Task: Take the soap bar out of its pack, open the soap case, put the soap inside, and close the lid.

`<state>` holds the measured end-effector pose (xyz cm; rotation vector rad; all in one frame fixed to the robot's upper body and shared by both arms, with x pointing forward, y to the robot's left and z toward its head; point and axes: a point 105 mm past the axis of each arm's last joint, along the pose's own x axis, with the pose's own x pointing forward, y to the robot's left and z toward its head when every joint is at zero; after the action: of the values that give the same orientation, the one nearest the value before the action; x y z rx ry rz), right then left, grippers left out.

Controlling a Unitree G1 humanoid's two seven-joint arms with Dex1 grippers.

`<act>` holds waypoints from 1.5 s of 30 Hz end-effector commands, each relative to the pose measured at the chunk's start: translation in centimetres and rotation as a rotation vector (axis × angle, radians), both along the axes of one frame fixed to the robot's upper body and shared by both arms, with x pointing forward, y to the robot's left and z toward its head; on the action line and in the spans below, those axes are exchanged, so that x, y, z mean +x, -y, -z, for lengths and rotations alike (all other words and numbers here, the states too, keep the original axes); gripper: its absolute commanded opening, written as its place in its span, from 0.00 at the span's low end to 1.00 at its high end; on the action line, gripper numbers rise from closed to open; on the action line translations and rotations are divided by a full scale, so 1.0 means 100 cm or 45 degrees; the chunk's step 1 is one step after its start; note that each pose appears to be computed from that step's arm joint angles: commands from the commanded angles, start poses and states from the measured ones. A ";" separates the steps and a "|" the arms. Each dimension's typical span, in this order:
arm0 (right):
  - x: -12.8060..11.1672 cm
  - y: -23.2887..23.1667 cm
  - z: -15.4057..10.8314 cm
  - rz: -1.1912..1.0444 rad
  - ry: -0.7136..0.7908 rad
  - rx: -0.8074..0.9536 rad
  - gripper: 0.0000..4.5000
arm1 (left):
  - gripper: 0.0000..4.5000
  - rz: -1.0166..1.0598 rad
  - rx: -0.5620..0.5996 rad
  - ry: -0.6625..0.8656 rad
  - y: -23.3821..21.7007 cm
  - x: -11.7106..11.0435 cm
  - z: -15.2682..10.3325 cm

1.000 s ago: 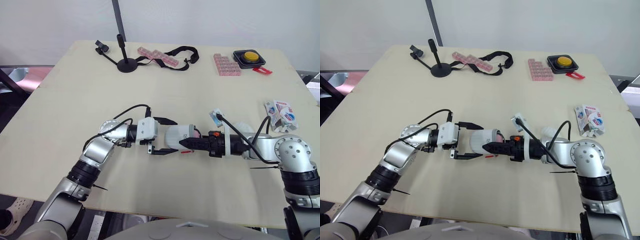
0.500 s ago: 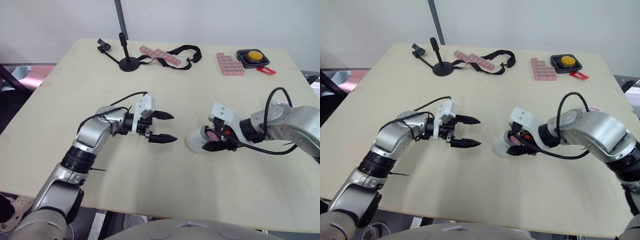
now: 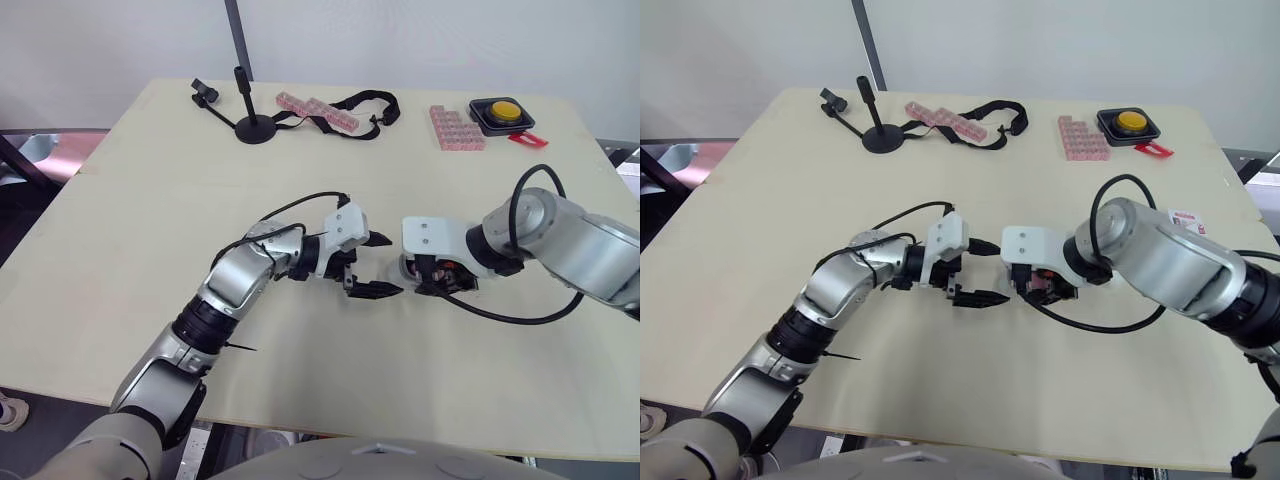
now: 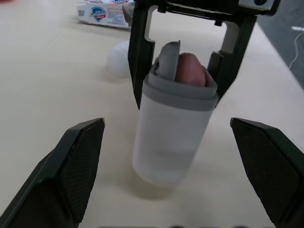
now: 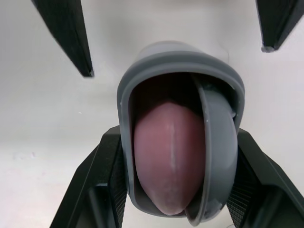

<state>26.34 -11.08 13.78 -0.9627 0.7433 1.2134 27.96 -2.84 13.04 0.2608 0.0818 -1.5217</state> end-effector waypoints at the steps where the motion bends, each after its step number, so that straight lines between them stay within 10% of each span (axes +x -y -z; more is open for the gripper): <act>1: 0.008 -0.001 -0.007 -0.010 0.074 0.002 0.46 | 1.00 -0.030 -0.019 0.066 0.008 0.004 -0.004; 41: 0.013 -0.001 -0.005 -0.016 0.096 0.007 0.46 | 1.00 0.066 -0.038 0.142 0.016 0.002 0.000; 45: 0.013 -0.003 -0.006 -0.027 0.106 0.013 0.46 | 0.74 0.072 -0.040 0.140 0.017 0.002 -0.001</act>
<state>27.34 -10.84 13.46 -0.9998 0.7068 1.2072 28.10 -4.34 11.86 0.3084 0.0206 -1.5548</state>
